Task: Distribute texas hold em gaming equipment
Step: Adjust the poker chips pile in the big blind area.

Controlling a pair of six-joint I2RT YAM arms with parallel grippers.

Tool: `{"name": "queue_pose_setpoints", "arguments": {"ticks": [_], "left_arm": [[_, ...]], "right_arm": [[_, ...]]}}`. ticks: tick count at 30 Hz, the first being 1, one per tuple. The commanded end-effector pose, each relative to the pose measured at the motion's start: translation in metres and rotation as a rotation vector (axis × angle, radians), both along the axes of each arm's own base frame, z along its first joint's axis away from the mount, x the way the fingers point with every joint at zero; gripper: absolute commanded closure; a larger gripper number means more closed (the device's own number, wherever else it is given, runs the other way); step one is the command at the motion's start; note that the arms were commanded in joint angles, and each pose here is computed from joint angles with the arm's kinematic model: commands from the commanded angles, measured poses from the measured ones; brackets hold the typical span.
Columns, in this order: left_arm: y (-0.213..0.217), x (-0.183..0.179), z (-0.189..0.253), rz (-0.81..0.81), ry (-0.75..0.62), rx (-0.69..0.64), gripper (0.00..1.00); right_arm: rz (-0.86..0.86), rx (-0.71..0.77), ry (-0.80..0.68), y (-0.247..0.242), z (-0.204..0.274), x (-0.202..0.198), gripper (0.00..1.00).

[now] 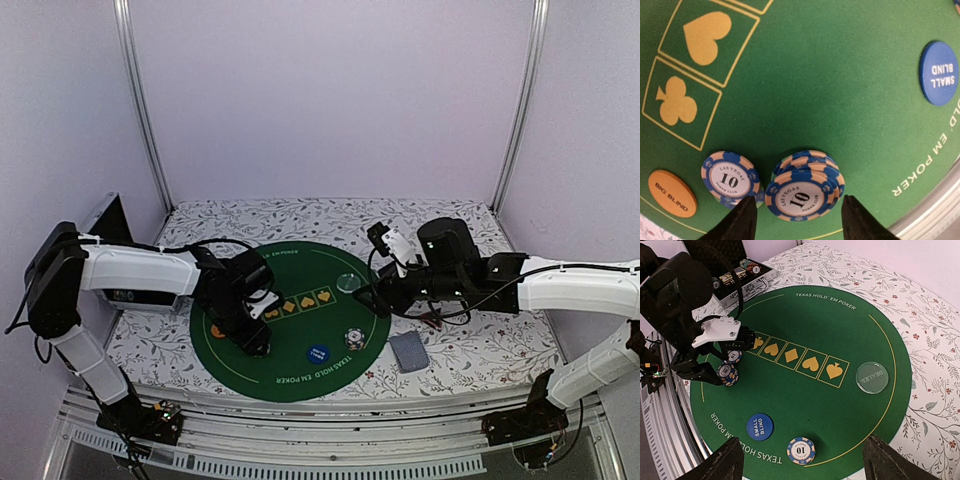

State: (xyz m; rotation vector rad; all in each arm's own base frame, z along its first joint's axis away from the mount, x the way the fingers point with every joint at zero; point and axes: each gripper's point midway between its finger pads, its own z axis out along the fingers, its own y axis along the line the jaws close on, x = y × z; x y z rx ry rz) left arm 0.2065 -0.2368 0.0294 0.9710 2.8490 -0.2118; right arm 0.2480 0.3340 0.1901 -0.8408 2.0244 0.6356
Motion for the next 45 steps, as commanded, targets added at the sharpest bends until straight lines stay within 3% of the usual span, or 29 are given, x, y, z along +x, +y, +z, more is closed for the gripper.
{"name": "queue_pose_setpoints", "arguments": {"ticks": [1, 8, 14, 20, 36, 45], "left_arm": [[-0.007, 0.001, 0.01, -0.028, -0.018, -0.022, 0.35], [-0.014, 0.002, -0.005, -0.049, 0.004, -0.013, 0.3], [-0.017, 0.005, -0.012, -0.059, 0.0, 0.008, 0.44], [-0.019, 0.001, -0.015, -0.069, 0.02, 0.007, 0.48], [-0.008, -0.008, -0.014, -0.078, 0.03, 0.04, 0.4], [0.004, -0.006, -0.027, -0.07, 0.024, 0.106, 0.52]], "right_arm": [[-0.013, 0.009, -0.014, -0.006, 0.006, 0.001, 0.16], [-0.001, 0.007, -0.007, -0.002, 0.005, 0.001, 0.16], [-0.002, 0.006, -0.006, -0.003, 0.004, 0.001, 0.16], [0.0, 0.007, -0.003, -0.003, 0.004, 0.0, 0.15], [0.005, -0.009, -0.015, -0.004, 0.004, 0.002, 0.15], [-0.002, -0.004, -0.019, -0.008, 0.007, 0.001, 0.15]]}}
